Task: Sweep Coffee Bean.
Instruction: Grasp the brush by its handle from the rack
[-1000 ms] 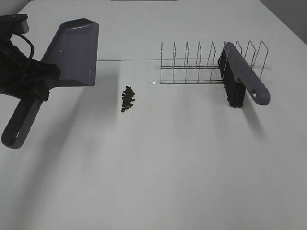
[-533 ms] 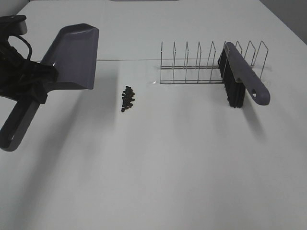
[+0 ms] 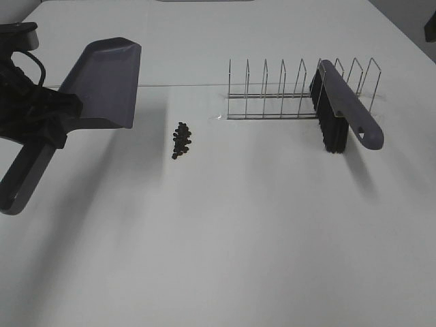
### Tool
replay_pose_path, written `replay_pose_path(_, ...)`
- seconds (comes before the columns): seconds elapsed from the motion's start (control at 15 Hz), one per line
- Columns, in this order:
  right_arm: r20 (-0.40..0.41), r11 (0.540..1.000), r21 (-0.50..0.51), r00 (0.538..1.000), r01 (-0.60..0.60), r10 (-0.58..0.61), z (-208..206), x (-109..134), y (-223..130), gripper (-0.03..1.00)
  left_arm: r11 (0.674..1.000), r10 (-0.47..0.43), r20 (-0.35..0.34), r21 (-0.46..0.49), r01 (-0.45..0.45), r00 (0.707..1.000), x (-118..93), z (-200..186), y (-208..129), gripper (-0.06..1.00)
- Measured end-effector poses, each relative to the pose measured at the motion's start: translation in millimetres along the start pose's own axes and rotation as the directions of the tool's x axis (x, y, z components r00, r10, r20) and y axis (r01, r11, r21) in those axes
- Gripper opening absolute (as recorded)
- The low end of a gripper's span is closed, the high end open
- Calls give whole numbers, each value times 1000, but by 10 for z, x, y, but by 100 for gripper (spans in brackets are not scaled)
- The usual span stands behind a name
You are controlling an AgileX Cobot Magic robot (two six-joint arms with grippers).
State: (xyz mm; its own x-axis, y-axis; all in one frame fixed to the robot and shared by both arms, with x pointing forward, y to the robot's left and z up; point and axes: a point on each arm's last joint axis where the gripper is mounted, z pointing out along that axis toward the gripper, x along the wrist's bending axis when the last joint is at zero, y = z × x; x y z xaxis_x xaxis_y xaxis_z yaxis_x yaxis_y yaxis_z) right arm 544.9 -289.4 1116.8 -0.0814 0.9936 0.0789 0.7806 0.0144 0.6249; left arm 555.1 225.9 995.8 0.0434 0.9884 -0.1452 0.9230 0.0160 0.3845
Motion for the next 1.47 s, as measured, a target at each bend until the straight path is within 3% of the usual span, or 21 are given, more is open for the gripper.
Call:
replay_pose_path(0.13, -15, 989, 147, 1000, -1, 3, 396, -39, 185, 68, 1000, 0, 0, 0, 0, 1000, 0, 0, 0, 36)
replay_pose_path(0.33, -28, 970, 243, 1000, 6, 1, 807, -47, 368, 67, 1000, 0, 0, 0, 0, 1000, 0, 0, 0, 36)
replay_pose_path(0.47, -53, 937, 348, 998, 38, -20, 1239, 152, 510, 67, 1000, 0, 0, 0, 0, 1000, 0, 0, 0, 36)
replay_pose_path(0.73, -47, 928, 370, 999, 37, -21, 1648, 339, 691, 67, 1000, 0, 0, 1, 0, 1000, 0, 0, -1, 36)
replay_pose_path(0.93, -5, 940, 341, 1000, -5, 8, 1941, 308, 819, 65, 1000, 1, -1, 1, -1, 1000, 1, 0, -1, 36)
replay_pose_path(1.47, 42, 911, 412, 999, -23, 7, 2691, 227, 606, 48, 1000, 1, -1, 1, -1, 1000, 1, 0, -1, 36)
